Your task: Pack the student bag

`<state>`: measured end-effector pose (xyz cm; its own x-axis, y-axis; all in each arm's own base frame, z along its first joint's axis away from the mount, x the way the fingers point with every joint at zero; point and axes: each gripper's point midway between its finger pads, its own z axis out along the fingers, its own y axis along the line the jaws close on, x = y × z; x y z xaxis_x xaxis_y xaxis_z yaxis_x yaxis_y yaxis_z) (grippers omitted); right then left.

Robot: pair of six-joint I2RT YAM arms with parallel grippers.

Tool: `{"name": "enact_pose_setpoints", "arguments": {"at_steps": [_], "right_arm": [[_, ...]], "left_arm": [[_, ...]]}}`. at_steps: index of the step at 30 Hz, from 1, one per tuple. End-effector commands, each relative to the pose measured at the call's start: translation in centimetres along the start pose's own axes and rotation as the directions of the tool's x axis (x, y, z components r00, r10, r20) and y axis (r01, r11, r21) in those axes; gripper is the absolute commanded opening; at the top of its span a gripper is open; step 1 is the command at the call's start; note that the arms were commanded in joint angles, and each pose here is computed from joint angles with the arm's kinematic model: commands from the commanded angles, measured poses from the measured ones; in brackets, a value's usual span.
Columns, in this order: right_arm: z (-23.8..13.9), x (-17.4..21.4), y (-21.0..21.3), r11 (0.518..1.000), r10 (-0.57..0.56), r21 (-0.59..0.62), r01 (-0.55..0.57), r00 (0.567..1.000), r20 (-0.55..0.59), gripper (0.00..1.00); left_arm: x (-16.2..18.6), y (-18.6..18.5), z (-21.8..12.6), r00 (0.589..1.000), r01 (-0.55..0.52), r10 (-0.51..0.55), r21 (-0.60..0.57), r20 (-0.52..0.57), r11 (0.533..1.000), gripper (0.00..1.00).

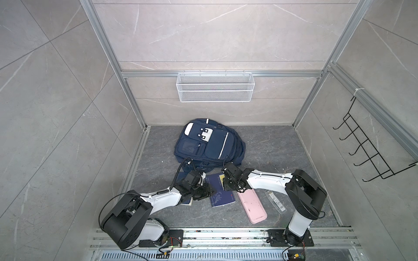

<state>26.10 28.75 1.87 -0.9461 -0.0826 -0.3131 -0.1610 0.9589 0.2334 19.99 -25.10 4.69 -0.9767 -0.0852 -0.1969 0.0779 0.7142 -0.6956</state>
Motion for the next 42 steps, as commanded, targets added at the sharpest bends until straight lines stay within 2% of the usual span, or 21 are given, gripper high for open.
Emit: {"name": "enact_pose_setpoints", "arguments": {"at_steps": [1, 7, 19, 35, 42], "right_arm": [[2.8, 4.5, -0.6, 1.0, -0.017, 0.012, 0.019, 0.988, -0.151, 0.4], [2.8, 4.6, 0.3, 1.0, -0.018, -0.011, 0.017, 0.988, -0.151, 0.4], [2.4, 4.8, 1.3, 0.999, -0.012, -0.044, 0.005, 0.99, -0.14, 0.4], [2.3, 5.4, 2.2, 0.998, -0.022, -0.061, 0.013, 0.989, -0.148, 0.4], [2.1, 5.3, 1.9, 0.999, -0.019, -0.049, 0.012, 0.99, -0.139, 0.4]], "left_arm": [[-0.9, -5.1, -1.6, 0.993, -0.115, 0.11, 0.172, 0.037, 0.978, 0.51], [-1.6, -5.2, -3.1, 0.985, -0.151, 0.138, 0.136, 0.105, 0.979, 0.49], [-1.8, -3.4, -2.4, 0.988, -0.133, 0.13, 0.033, 0.077, 0.991, 0.48], [-3.9, -5.5, -3.5, 0.972, -0.134, 0.111, 0.103, 0.205, 0.986, 0.39], [-3.8, -3.7, -2.9, 0.98, -0.084, 0.078, 0.026, 0.184, 0.996, 0.33]]}}
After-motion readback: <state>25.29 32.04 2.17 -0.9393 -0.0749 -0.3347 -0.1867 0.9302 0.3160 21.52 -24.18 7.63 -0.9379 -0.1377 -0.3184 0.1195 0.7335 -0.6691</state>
